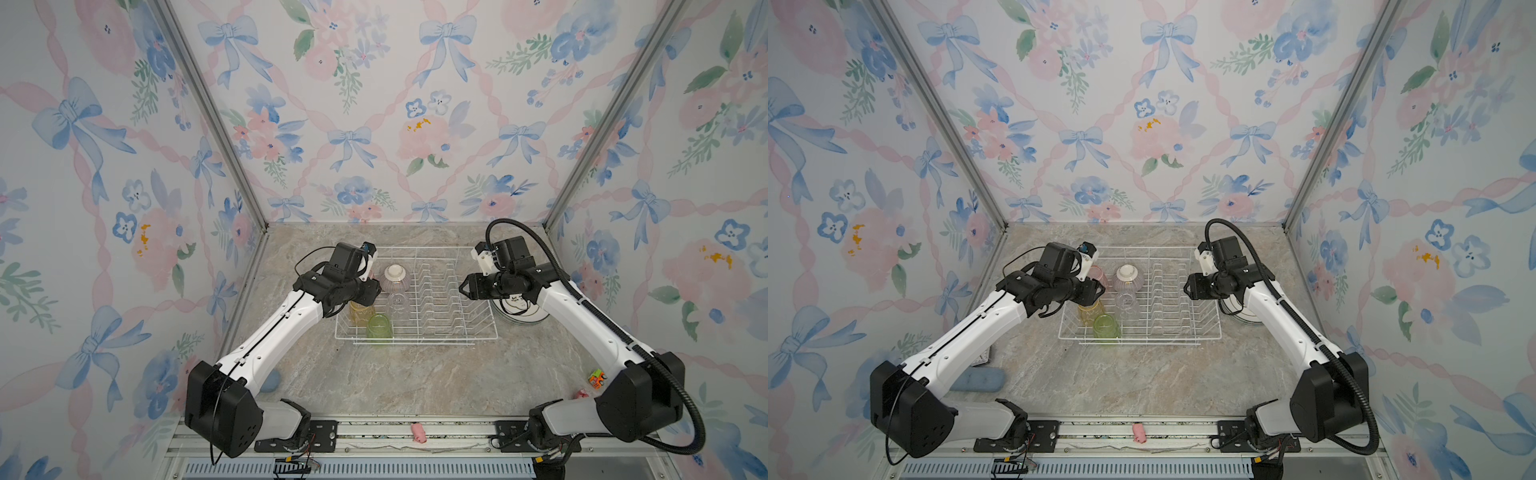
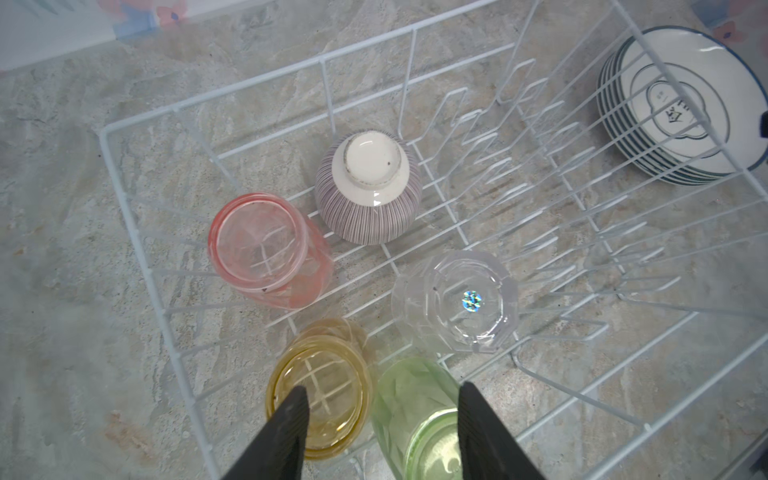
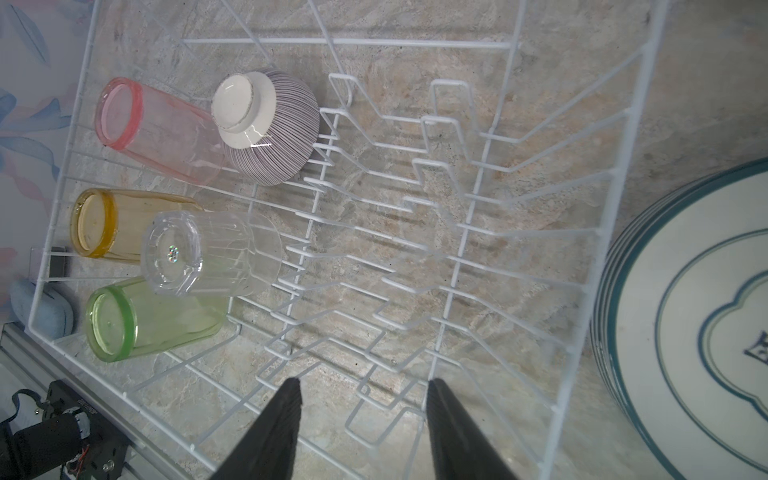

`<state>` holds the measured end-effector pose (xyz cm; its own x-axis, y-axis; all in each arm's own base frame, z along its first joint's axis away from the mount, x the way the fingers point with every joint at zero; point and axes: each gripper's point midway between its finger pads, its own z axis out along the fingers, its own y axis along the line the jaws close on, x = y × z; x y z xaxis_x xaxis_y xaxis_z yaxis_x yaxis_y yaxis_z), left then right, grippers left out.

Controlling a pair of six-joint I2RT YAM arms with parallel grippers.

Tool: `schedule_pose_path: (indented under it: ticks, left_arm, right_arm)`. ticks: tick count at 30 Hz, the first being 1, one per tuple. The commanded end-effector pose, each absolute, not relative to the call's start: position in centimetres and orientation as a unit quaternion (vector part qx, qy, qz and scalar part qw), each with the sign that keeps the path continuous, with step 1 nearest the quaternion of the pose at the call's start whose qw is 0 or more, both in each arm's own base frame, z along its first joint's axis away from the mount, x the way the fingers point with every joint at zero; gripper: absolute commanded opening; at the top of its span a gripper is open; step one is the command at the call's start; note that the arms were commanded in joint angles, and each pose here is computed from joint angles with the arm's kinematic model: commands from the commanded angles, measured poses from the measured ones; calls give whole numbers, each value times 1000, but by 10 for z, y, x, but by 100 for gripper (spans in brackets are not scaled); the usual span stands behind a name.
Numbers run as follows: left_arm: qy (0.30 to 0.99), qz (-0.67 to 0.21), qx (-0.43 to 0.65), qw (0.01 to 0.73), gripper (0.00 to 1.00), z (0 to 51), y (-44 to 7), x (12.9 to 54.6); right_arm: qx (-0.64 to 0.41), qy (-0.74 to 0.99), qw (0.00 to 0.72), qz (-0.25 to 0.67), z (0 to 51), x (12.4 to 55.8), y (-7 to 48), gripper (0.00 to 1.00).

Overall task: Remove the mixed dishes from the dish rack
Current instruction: 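Lower the left gripper toward the yellow and green cups while the right gripper waits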

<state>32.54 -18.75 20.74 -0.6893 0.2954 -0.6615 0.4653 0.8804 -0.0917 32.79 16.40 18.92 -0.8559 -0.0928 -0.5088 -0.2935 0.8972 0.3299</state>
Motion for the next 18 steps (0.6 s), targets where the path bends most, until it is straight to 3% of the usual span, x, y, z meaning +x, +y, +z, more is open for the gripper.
schedule_pose_path:
  ticks: [1,2,3,5,7,18]
  left_arm:
    - [901,-152,224,340,55,214,-203,320]
    - [900,-153,228,339,61,213,-207,319]
    - [900,-154,229,337,96,213,-210,318]
    - [901,-157,234,330,97,209,-216,317]
    - [900,-174,238,322,91,208,-223,316]
    - [918,-71,266,286,98,180,-242,321]
  right_arm:
    - [-107,940,251,205,191,321,169,53]
    - [-108,940,252,205,192,320,169,53]
    - [-108,940,251,204,192,319,170,53]
    - [-109,940,252,203,192,318,170,53]
    - [-109,940,253,201,191,318,169,53]
    - [-109,945,247,187,183,320,165,53]
